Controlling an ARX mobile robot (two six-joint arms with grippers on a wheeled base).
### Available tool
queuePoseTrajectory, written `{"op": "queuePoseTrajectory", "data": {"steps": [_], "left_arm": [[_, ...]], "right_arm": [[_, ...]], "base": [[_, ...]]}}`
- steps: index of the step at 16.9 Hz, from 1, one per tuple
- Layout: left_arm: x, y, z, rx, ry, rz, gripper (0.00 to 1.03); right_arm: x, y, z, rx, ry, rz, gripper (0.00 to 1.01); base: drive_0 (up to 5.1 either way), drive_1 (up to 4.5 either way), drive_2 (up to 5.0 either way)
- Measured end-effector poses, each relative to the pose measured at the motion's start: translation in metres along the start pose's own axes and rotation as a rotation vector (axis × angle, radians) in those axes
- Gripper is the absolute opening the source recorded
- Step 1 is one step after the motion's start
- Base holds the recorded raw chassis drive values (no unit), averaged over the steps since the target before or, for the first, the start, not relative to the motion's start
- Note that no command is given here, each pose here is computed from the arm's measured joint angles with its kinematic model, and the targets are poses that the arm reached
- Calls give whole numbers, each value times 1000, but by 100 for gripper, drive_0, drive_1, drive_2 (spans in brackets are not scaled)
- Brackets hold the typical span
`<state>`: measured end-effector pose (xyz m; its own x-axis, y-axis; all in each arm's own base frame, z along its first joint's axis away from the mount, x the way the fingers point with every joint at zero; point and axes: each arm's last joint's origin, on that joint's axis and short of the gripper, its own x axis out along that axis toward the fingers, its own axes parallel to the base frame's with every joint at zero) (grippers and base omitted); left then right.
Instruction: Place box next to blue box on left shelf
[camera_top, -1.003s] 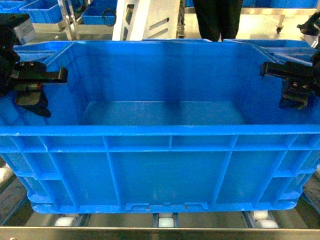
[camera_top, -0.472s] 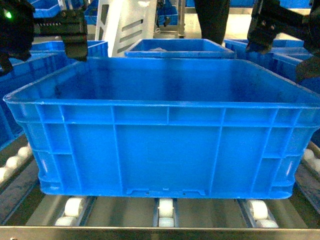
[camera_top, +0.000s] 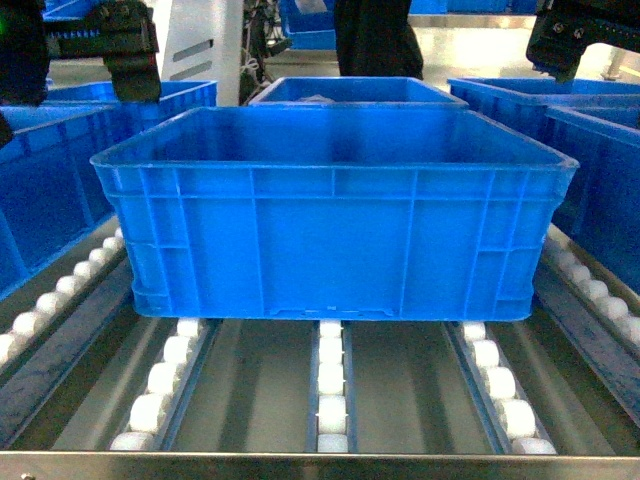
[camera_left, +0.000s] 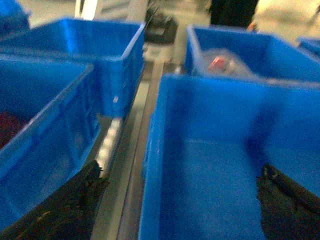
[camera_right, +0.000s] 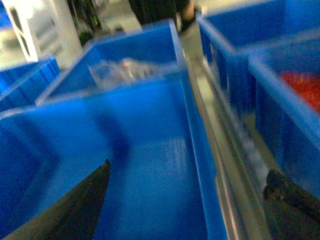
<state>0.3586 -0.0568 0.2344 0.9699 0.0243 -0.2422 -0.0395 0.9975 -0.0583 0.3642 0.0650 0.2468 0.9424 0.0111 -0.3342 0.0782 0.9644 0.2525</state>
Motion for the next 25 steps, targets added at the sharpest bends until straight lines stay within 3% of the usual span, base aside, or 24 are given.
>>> {"op": "queuePoseTrajectory", "data": {"steps": [1,2,3,4,6,11,13,17,19,20,22,25], "left_arm": [[-12,6,-10,22,-120,-33,80],[-30,15,-24,34,-183,-39,67],[-33,16,-26,37,-190,-39,65],[-85,39,-50,44,-255,-32,21],[-102,45,-67,47,-225,-38,1],[-140,64,-87,48,-229,-38,1],[-152,68,-93,46,-230,-22,1],[-170,68,-103,47,-263,-36,1],[-174,69,-116,48,-212,-32,1],[-178,69,-120,49,-198,-32,1],[-185,69,-116,48,-234,-33,1],[-193,69,-116,48,-232,-33,1]], "right_arm": [[-7,-6,-8,-69,-167,38,83],[-23,-18,-26,-162,-242,47,70],[-25,-20,-28,-166,-250,48,68],[-78,-52,-51,-237,-368,34,24],[-93,-62,-71,-253,-332,42,4],[-131,-81,-94,-261,-335,39,2],[-143,-94,-101,-258,-326,22,2],[-160,-97,-112,-259,-330,26,2],[-166,-99,-118,-258,-370,32,2],[-167,-100,-123,-259,-335,27,2],[-173,-103,-133,-259,-301,23,2],[-183,-102,-130,-259,-333,28,2]], "base": [[0,0,0],[0,0,0],[0,0,0],[0,0,0],[0,0,0],[0,0,0],[0,0,0],[0,0,0],[0,0,0],[0,0,0],[0,0,0],[0,0,0]]}}
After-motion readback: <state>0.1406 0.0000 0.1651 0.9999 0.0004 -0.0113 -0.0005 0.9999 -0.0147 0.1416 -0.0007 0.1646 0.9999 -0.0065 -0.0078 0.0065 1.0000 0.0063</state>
